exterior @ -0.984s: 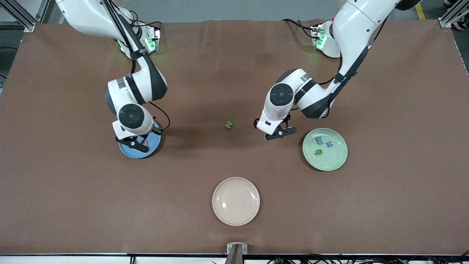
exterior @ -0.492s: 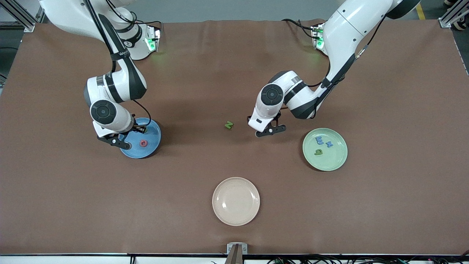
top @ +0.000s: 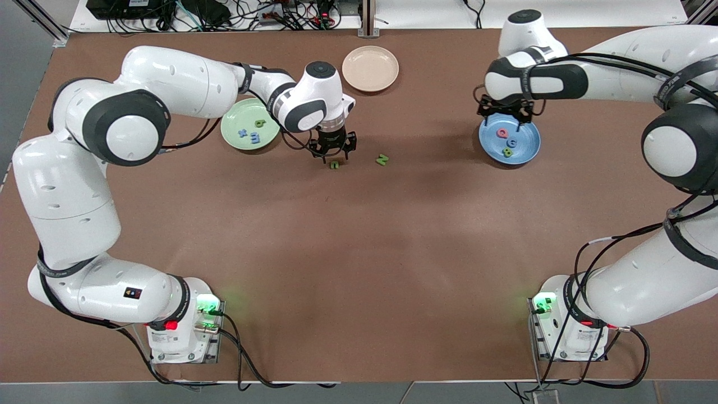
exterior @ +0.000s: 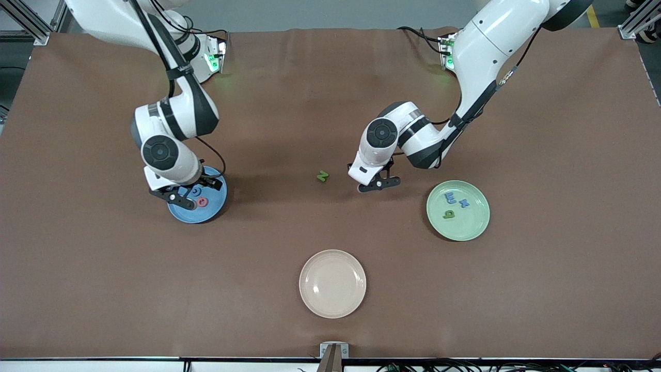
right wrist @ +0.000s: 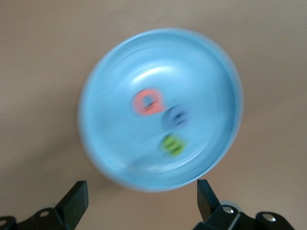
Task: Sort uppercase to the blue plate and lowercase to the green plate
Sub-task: 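Grasp the green n with the left gripper while the right gripper grasps N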
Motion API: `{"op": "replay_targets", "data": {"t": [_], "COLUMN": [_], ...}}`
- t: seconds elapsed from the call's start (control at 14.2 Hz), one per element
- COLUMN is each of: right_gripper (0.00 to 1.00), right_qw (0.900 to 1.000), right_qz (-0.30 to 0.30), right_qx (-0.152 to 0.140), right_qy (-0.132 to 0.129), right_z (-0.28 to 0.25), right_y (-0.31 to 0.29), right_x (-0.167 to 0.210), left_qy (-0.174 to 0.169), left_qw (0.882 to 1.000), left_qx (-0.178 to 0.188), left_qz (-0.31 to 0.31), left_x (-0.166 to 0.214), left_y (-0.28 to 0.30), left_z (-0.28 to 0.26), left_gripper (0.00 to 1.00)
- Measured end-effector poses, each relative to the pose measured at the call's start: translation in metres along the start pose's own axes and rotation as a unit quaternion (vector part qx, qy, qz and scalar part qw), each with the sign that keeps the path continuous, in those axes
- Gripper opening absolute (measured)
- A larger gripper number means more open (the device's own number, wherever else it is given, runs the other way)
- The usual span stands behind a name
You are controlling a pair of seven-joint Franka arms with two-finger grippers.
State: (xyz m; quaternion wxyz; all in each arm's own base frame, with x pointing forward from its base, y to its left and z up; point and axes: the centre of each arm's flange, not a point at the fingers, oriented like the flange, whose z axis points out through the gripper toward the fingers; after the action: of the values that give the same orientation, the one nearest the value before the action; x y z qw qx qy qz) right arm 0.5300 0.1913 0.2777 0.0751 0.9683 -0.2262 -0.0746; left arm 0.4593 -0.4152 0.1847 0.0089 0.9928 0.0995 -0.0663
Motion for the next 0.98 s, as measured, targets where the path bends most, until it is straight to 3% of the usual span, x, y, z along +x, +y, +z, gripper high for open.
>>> {"op": "replay_targets", "data": {"t": [0.21, 0.28, 0.84, 0.98], "right_gripper": [1.0, 1.0, 1.0, 1.0], "right_qw": [0.997, 0.996, 0.983, 0.981], "right_qz": [0.056, 0.074, 0.149, 0.158], "right_qx": [0.047, 0.055, 0.104, 0.107], "right_qy": [-0.01, -0.005, 0.02, 0.02], "right_z": [-0.02, -0.019, 0.062, 0.068], "right_y": [-0.071, -0.093, -0.218, -0.232], "right_x": [-0.054, -0.07, -0.153, -0.163], "left_qy": [-0.003, -0.003, -0.006, -0.006], "left_qw": [1.0, 1.0, 1.0, 1.0], "left_qx": [-0.003, -0.003, -0.001, 0.0], "left_qz": [0.0, -0.001, -0.001, -0.001], "left_x": [0.0, 0.0, -0.001, -0.001], "left_y": [0.0, 0.0, -0.001, -0.002], "left_z": [0.005, 0.007, 0.01, 0.011], "left_gripper": [0.69, 0.63, 0.45, 0.32]}}
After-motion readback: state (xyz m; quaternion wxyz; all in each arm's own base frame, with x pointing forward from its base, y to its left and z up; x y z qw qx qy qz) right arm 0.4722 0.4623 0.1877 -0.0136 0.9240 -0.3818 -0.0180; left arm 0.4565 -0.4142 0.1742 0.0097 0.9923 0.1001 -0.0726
